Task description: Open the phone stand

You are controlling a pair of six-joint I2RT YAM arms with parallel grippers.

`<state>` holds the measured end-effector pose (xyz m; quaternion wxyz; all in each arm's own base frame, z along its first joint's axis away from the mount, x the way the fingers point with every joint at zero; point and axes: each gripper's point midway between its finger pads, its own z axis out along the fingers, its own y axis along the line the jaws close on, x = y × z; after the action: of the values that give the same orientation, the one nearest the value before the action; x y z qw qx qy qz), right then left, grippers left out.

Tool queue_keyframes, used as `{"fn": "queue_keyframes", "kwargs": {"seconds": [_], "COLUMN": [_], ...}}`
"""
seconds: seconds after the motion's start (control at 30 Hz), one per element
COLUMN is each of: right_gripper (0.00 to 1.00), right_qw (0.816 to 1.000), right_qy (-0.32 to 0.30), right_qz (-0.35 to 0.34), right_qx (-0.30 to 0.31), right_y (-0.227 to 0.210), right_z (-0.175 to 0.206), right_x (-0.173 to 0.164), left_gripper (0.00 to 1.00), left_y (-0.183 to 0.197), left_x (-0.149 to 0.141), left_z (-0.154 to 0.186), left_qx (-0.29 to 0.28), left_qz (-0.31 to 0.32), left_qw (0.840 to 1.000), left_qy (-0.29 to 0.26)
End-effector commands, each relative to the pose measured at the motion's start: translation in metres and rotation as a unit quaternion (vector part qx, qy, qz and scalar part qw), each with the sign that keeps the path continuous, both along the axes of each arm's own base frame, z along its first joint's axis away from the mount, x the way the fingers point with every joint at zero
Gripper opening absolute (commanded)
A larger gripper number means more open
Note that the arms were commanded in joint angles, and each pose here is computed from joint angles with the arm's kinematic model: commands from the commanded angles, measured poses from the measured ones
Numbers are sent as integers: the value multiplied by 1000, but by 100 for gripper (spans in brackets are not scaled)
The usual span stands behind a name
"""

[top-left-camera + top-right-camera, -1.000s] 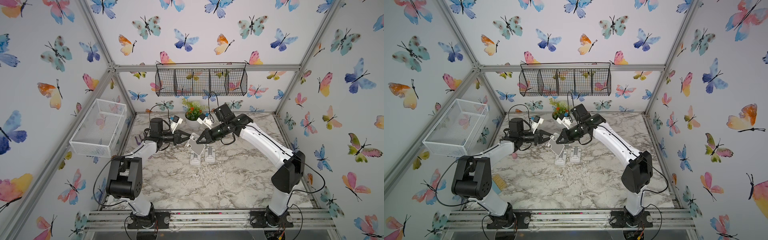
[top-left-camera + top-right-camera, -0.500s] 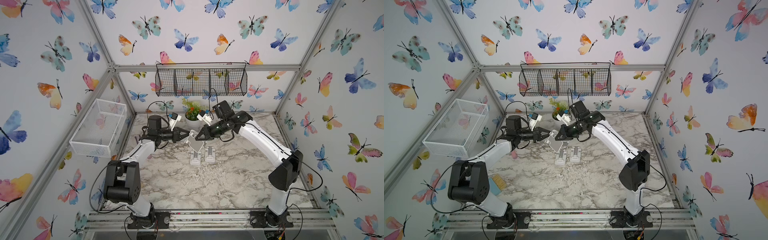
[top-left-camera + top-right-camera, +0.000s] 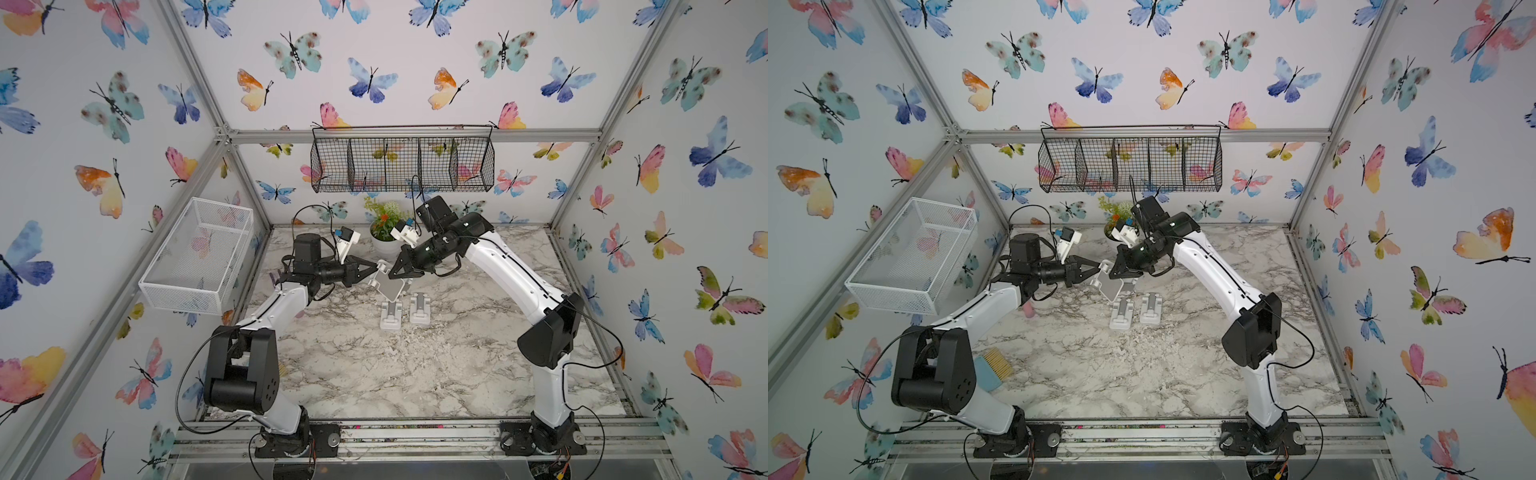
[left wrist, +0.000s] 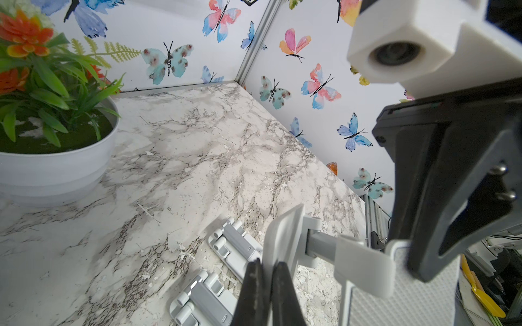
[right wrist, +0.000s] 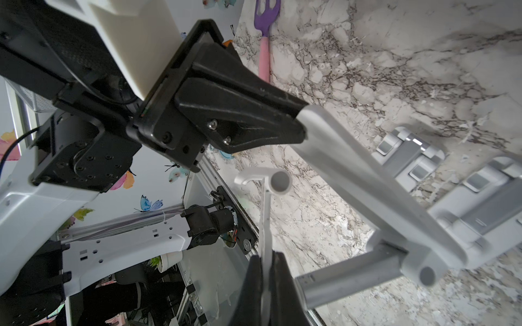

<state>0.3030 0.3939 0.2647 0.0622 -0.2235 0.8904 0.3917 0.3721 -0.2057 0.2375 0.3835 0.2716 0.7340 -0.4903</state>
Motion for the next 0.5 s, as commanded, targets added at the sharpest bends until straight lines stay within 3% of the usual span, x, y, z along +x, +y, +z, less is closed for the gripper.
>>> {"fn": "queue_keyframes", "kwargs": {"seconds": [0.0, 0.47], "right_gripper": [1, 1], "right_qw": [999, 999], "right_qy": [-17, -28], "right_qz": [-29, -32], "right_qx": [-36, -16], "right_y": [10, 5], "right_z": [-28, -9], "right_x": [23, 27], "left_gripper": [0, 3], "left_y": [-19, -21], "left_x": [-35, -30], "left_z": [47, 39], "left_qx": [-43, -40], "left_qz": [-75, -70], "left_qw": [996, 996], "left_qy": [-37, -28]}}
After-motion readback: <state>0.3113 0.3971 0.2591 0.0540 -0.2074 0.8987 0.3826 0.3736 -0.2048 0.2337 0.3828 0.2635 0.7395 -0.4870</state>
